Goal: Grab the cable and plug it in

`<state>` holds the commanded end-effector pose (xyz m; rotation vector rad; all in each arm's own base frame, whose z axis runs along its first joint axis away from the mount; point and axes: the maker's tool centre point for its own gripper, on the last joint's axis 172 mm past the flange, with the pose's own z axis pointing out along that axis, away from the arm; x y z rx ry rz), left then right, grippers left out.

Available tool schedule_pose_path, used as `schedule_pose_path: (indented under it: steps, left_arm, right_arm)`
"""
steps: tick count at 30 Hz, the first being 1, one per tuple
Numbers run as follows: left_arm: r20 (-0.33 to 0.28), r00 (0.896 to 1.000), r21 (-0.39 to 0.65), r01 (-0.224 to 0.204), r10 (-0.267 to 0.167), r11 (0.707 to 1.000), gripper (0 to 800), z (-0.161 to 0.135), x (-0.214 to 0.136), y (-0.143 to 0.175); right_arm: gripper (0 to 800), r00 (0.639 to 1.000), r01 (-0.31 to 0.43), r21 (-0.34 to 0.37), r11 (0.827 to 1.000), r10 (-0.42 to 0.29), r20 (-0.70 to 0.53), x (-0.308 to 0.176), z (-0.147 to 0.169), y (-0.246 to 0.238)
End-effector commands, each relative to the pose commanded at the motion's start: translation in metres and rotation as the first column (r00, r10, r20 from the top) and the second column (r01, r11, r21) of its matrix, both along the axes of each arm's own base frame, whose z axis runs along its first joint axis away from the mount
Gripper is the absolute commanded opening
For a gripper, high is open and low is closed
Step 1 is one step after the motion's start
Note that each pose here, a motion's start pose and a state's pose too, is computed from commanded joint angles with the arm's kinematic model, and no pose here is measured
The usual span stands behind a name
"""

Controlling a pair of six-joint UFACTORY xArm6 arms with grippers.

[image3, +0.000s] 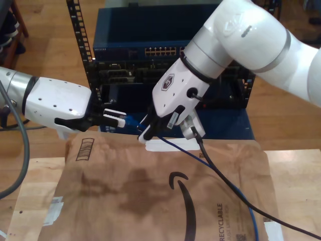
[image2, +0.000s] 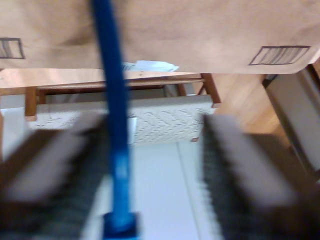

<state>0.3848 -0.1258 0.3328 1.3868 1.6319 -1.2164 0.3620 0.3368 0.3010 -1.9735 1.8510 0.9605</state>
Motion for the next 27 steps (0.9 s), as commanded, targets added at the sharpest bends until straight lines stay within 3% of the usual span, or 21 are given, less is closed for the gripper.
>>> schedule_pose_path:
  steps: [2, 5, 11, 14, 17, 18, 22, 24, 27]
  left_arm:
    - [-0.015, 1.0, 0.0, -0.003, 0.003, 1.0, 3, 0.0, 0.0, -0.001]
    - [-0.046, 0.999, 0.001, -0.009, 0.009, 1.0, 3, 0.002, 0.0, -0.001]
    - [-0.137, 0.99, -0.001, -0.018, 0.018, 1.0, 3, 0.004, -0.003, -0.002]
    - [-0.214, 0.977, -0.036, 0.003, -0.01, 0.999, 3, 0.006, -0.007, -0.004]
    - [-0.321, 0.946, -0.15, -0.01, -0.039, 0.989, 3, 0.014, -0.004, 0.001]
    - [-0.345, 0.938, -0.187, -0.023, -0.044, 0.982, 3, 0.017, -0.002, 0.002]
    - [-0.366, 0.928, -0.225, -0.019, -0.066, 0.974, 3, 0.021, -0.001, 0.005]
    - [-0.404, 0.91, -0.245, -0.015, -0.088, 0.969, 3, 0.019, -0.003, 0.005]
    - [-0.436, 0.892, -0.312, -0.024, -0.12, 0.95, 3, 0.025, 0.001, 0.007]
  right_arm:
    - [682, 0.999, -0.026, 0.013, 1.0, 0.025, 0.029, 0.001, 0.003, -0.001]
    - [788, 0.997, -0.034, 0.029, 0.999, 0.031, 0.074, 0.001, 0.019, -0.004]
    - [798, 0.978, -0.007, 0.058, 0.998, -0.006, 0.208, 0.009, 0.063, -0.009]
    - [798, 0.967, 0.024, 0.066, 0.998, -0.04, 0.25, 0.019, 0.068, -0.012]
    - [797, 0.948, 0.083, 0.08, 0.993, -0.103, 0.302, 0.028, 0.065, -0.02]
    - [797, 0.93, 0.1, 0.091, 0.991, -0.125, 0.347, 0.034, 0.067, -0.025]
    - [796, 0.843, 0.132, 0.128, 0.983, -0.179, 0.507, 0.046, 0.08, -0.044]
    - [794, 0.812, 0.114, 0.138, 0.984, -0.172, 0.557, 0.041, 0.087, -0.041]
    - [794, 0.756, 0.072, 0.14, 0.988, -0.145, 0.639, 0.037, 0.089, -0.035]
